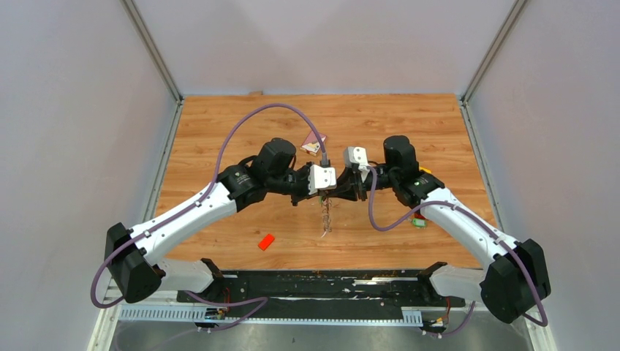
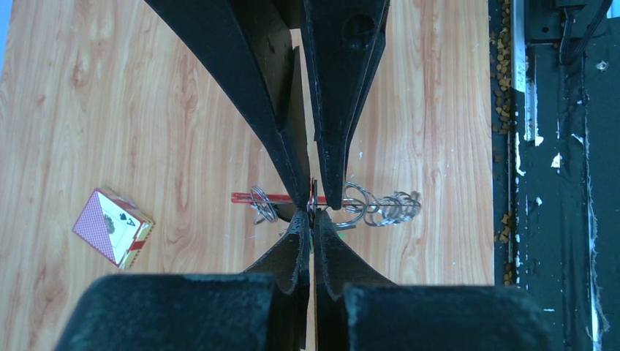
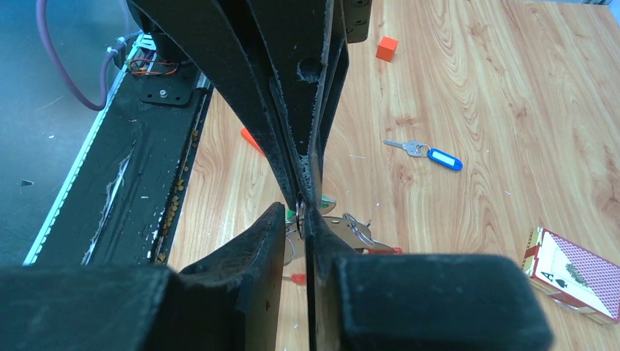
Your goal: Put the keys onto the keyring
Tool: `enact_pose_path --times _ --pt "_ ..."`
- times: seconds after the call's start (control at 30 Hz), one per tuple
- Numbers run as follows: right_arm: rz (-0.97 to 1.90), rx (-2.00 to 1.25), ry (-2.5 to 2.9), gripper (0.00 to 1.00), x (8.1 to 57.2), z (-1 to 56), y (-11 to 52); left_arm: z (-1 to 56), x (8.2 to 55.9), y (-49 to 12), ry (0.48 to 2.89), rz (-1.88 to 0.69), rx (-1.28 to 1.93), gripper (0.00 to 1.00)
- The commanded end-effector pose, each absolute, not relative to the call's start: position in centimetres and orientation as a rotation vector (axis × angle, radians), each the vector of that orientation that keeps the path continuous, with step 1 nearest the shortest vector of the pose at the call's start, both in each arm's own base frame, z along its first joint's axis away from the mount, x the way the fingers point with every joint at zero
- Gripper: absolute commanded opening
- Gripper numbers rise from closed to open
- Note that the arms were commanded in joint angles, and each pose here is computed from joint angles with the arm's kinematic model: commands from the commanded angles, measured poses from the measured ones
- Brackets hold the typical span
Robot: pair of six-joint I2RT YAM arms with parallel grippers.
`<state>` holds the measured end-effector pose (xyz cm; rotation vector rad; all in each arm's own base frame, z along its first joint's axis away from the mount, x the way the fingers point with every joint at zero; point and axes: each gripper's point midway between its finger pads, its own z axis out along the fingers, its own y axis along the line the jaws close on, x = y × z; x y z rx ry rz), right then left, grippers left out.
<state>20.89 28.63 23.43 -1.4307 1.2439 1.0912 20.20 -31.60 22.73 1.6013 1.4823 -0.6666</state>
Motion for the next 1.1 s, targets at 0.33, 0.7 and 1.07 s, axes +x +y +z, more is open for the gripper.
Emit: enact_pose_path --times 0.33,0.7,1.07 --pt "1.029 -1.456 1.184 0.0 21.0 24.1 28.7 25.4 19.4 -32.5 1.382 -0.731 1.556 0.0" --pt "1.027 -1.479 1.103 0.0 19.9 25.8 27.9 25.3 19.3 -30.4 1.236 -0.696 1.596 0.42" --pt "1.037 -1.481 1.1 0.0 19.9 26.0 27.7 24.6 20.1 -31.4 1.137 -0.696 1.612 0.41"
